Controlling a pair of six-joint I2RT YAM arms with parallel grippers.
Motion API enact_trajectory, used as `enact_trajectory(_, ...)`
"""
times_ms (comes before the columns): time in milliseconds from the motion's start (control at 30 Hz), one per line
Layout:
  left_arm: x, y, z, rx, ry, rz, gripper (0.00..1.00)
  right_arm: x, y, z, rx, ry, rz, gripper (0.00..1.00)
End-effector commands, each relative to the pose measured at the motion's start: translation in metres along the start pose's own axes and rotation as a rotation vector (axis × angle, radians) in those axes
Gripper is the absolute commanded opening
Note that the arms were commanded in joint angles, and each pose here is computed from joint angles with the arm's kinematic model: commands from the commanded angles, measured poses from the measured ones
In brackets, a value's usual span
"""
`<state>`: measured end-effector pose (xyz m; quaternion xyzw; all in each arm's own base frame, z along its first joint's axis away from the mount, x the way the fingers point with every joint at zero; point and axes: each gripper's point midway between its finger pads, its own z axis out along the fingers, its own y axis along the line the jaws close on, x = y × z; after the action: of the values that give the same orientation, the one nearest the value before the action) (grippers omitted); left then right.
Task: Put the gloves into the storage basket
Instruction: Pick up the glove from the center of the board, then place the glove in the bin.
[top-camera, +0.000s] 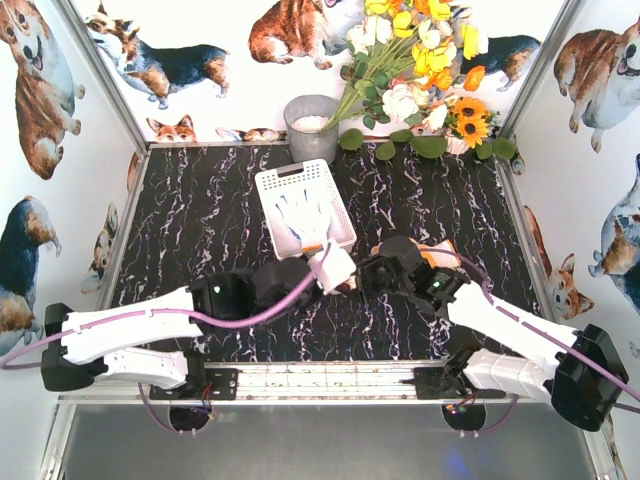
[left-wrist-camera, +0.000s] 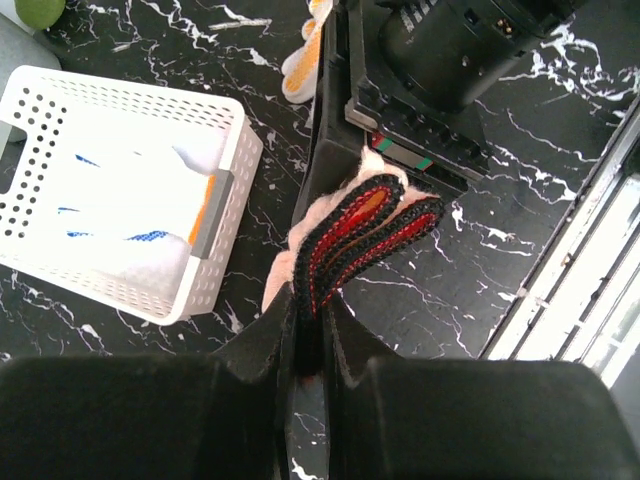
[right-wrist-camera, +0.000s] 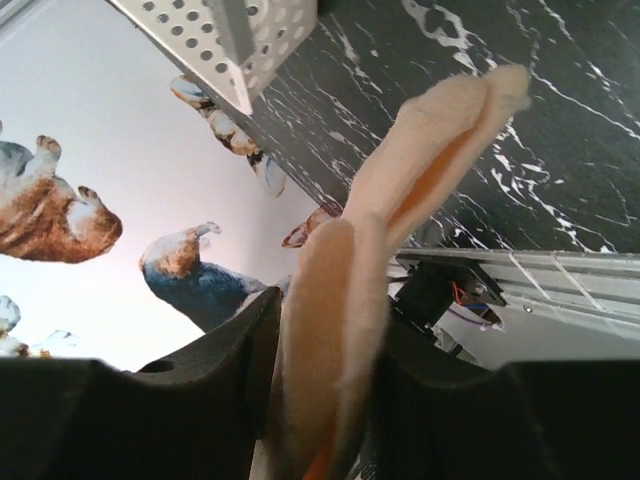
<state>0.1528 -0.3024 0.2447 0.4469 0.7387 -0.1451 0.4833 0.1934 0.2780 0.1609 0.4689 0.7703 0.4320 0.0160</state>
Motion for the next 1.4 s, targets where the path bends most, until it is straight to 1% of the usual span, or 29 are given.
enact_trajectory(0,-0.027,0.012,-0.006,0.068,-0.054,-0.038,0.00,0.011,0.050,-0.014,-0.132,0.008,-0.121,0.31)
enact_trajectory(33,-0.028,0.015,-0.005,0.078,-0.052,-0.043,0.00,0.010,0.055,-0.015,-0.142,0.002,-0.140,0.28)
enact_trajectory(233,-0.041,0.051,0.004,0.081,-0.056,-0.064,0.00,0.010,0.093,-0.021,-0.208,-0.019,-0.239,0.00)
enact_trajectory(500,-0.047,0.119,0.017,-0.003,-0.027,-0.054,0.00,-0.004,0.142,0.001,-0.228,-0.061,-0.425,0.00)
enact_trajectory(700,-0.043,0.163,0.031,-0.038,-0.018,-0.070,0.00,-0.020,0.176,0.031,-0.243,-0.047,-0.522,0.00)
enact_trajectory(833,-0.033,0.190,0.042,-0.081,0.021,-0.047,0.00,-0.028,0.197,0.055,-0.285,-0.016,-0.574,0.00)
enact_trajectory(1033,-0.012,0.225,0.068,-0.117,0.063,-0.059,0.00,-0.049,0.223,0.095,-0.341,0.012,-0.655,0.00)
enact_trajectory(1233,0.003,0.264,0.089,-0.161,0.095,-0.059,0.00,-0.068,0.240,0.140,-0.405,0.079,-0.717,0.00)
enact_trajectory(1367,0.014,0.282,0.104,-0.177,0.145,-0.032,0.00,-0.080,0.247,0.165,-0.417,0.083,-0.789,0.00)
